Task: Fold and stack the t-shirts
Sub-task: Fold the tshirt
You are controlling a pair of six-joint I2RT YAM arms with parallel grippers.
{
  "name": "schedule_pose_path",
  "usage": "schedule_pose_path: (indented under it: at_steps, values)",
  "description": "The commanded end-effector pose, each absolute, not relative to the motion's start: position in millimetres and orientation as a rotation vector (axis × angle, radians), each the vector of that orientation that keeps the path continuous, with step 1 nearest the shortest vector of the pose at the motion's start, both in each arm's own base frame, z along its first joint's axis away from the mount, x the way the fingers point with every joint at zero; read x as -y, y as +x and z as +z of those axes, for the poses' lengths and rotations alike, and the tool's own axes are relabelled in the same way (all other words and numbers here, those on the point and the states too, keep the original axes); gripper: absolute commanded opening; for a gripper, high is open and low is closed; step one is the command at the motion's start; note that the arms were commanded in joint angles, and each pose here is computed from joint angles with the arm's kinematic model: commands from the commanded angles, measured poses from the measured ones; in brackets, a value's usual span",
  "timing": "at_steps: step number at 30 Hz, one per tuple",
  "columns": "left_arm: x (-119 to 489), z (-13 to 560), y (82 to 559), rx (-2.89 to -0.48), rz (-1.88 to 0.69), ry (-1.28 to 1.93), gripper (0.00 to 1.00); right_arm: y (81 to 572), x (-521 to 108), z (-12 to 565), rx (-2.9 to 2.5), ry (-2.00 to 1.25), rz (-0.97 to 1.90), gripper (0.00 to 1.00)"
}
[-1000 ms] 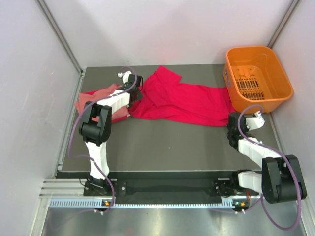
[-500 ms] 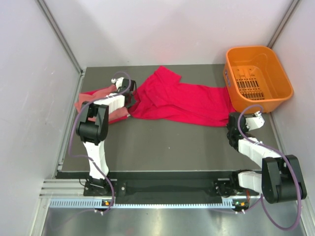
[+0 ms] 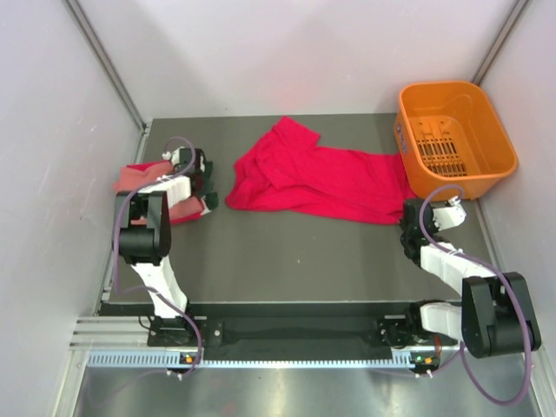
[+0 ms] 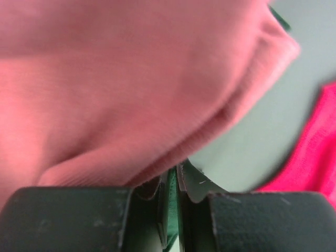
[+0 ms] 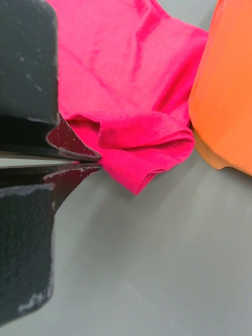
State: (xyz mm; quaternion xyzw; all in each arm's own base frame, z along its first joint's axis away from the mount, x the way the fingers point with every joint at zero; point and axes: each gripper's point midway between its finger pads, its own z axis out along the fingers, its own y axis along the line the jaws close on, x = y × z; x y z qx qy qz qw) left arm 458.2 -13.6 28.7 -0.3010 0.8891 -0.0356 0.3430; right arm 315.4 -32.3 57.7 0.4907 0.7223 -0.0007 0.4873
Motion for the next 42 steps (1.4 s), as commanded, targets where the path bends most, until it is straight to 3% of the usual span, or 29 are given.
schedule_pose_path:
  at_steps: [1, 9, 14, 20, 26, 31, 42]
  values:
    - [-55.2, 29.4, 428.1, -2.284, 0.100, -0.936, 0.14, 329.6, 34.4, 74.5, -1.708, 1.183, 0.024, 0.00]
    - [-75.6, 41.6, 423.3, -2.232, 0.143, -0.984, 0.15, 326.8, 35.7, 77.8, -1.696, 1.183, 0.022, 0.00]
    - [-47.7, 49.0, 433.8, -2.247, -0.057, -0.917, 0.18, 328.3, 34.1, 78.3, -1.702, 1.178, 0.030, 0.00]
    - [2.6, 80.3, 431.6, -2.212, -0.279, -0.772, 0.46, 329.4, 32.6, 77.2, -1.709, 1.177, 0.036, 0.00]
    - [47.5, 107.2, 420.6, -2.212, -0.350, -0.652, 0.53, 330.7, 32.0, 75.2, -1.715, 1.176, 0.038, 0.00]
    - [97.5, 122.7, 410.4, -2.227, -0.468, -0.505, 0.69, 331.7, 31.2, 75.6, -1.717, 1.171, 0.040, 0.00]
    - [152.7, 112.8, 417.1, -2.300, -0.578, -0.121, 0.72, 333.7, 28.8, 72.8, -1.734, 1.165, 0.046, 0.00]
